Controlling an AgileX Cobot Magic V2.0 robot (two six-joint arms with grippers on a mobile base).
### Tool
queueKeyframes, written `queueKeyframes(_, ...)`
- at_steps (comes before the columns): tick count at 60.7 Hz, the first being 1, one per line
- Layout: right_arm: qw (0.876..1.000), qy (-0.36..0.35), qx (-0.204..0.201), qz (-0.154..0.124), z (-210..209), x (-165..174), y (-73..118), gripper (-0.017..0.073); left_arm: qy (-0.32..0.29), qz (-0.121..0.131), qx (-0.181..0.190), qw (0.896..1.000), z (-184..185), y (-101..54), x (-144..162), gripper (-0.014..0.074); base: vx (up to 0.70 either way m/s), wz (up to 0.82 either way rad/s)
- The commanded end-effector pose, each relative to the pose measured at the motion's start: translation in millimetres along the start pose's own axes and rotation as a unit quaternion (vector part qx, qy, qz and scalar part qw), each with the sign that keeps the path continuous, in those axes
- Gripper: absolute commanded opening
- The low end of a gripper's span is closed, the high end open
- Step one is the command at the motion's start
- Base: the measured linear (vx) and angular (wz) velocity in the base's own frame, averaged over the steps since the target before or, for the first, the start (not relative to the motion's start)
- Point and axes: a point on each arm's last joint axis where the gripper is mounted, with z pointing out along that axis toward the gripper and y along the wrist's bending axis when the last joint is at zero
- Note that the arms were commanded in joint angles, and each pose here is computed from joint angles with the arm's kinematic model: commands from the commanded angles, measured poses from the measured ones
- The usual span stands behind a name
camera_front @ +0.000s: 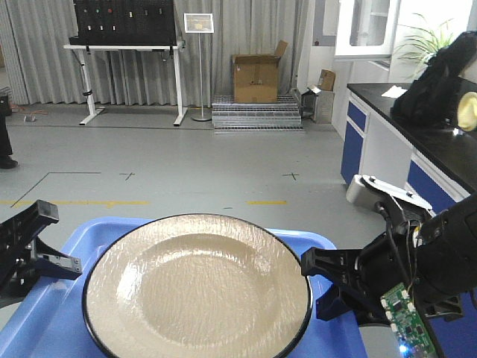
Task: Place disk in tray to left cabinet
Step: 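Hold the tray with both grippers while the base backs and turns, then hold the tray while the base drives to the open white cabinet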
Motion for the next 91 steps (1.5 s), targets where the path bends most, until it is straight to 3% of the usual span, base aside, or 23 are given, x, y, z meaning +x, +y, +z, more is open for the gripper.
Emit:
queueKeyframes(1,0.991,-0.048,-0.122,0.028,-21.4,-4.5,32.9,-0.0004,0.029,-0.049,0.142,0.988,-16.1,-41.6,11.7,0.0000,0.58,0.02)
queueKeyframes(91,0.991,-0.049,-0.122,0.028,-21.4,-4.6,32.8,-0.0004,0.030,-0.049,0.142,0.988,-16.1,-41.6,11.8,0.0000,0.66,0.06)
